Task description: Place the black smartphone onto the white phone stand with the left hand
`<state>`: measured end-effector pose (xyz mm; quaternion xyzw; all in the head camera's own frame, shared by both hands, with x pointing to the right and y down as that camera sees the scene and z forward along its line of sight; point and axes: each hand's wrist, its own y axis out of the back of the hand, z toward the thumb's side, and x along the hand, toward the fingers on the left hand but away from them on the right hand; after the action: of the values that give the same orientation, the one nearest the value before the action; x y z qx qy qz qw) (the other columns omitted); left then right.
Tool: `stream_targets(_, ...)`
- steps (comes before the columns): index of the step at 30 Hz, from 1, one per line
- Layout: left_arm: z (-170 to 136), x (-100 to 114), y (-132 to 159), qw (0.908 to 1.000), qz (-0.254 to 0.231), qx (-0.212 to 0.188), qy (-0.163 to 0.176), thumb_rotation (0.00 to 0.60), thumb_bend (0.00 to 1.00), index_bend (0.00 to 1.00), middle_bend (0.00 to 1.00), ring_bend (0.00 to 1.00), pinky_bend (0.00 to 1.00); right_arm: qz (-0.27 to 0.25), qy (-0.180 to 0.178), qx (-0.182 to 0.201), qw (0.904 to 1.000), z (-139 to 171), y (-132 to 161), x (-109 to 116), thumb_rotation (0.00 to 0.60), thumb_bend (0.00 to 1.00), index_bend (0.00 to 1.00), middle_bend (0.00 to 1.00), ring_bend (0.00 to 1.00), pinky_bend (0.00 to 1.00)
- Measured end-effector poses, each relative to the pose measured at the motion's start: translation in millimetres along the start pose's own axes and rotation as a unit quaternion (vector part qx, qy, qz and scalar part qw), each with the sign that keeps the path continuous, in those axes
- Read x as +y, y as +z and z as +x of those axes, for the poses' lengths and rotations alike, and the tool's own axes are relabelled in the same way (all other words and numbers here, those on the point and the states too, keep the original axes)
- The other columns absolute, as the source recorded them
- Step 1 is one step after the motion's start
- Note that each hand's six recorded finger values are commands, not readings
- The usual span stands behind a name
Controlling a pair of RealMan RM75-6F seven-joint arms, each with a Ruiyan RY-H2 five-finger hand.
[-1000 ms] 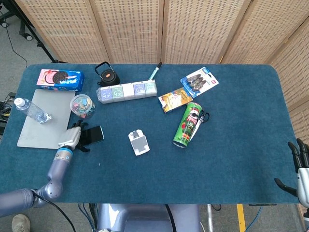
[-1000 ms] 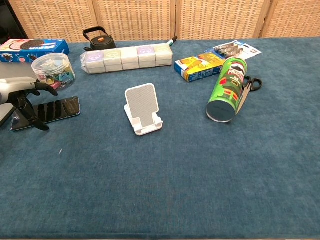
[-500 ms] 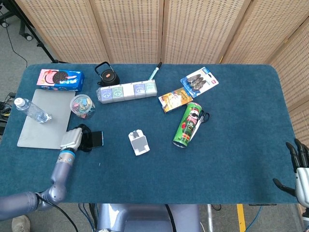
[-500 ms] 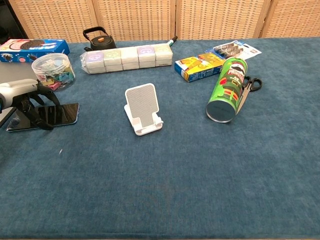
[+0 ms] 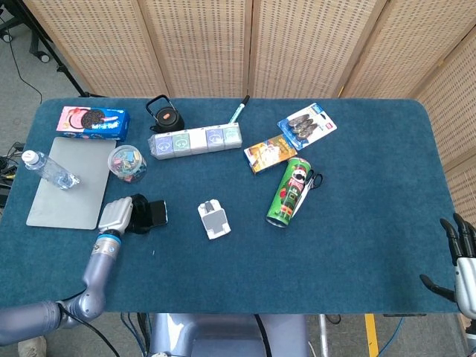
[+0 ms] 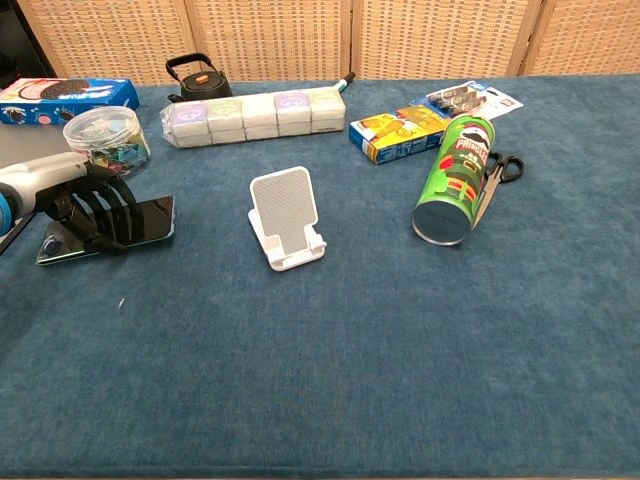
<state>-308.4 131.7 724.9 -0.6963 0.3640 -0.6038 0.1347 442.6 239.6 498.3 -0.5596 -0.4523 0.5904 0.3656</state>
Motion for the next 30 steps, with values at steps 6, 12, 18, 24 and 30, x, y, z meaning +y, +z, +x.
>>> stream_targets(6, -9.0, 6.3, 13.4, 0.9995, 0.001, -0.028, 0.010, 0.600, 0.39, 0.62, 0.42, 0.39, 0.53, -0.002, -0.001, 0.000, 1.0000, 0.2, -0.3, 1.0, 0.600, 0.00, 0.00, 0.00, 0.00, 0.00)
stream_targets(12, -14.1, 18.4, 24.6, 0.9971, 0.026, -0.059, 0.042, 0.600, 0.38, 0.63, 0.43, 0.39, 0.53, -0.005, -0.002, -0.001, 1.0000, 0.7, -1.6, 2.4, 0.600, 0.00, 0.00, 0.00, 0.00, 0.00)
stream_targets(18, -24.5, 47.1, 49.1, 0.9784, 0.088, -0.132, 0.132, 0.600, 0.37, 0.63, 0.43, 0.39, 0.53, -0.007, -0.001, 0.002, 1.0000, 1.2, -0.9, 2.7, 0.600, 0.00, 0.00, 0.00, 0.00, 0.00)
stream_targets(24, -47.2, 73.4, 89.4, 0.9182, 0.198, -0.253, 0.232, 0.600, 0.34, 0.64, 0.43, 0.39, 0.53, -0.010, -0.002, 0.002, 0.9999, 1.4, -0.4, 4.0, 0.600, 0.00, 0.00, 0.00, 0.00, 0.00)
stream_targets(30, -68.6, 79.2, 128.8, 0.8237, 0.341, -0.349, 0.288, 0.600, 0.31, 0.64, 0.43, 0.39, 0.53, -0.012, -0.002, 0.004, 0.9999, 1.9, 0.7, 4.8, 0.600, 0.00, 0.00, 0.00, 0.00, 0.00)
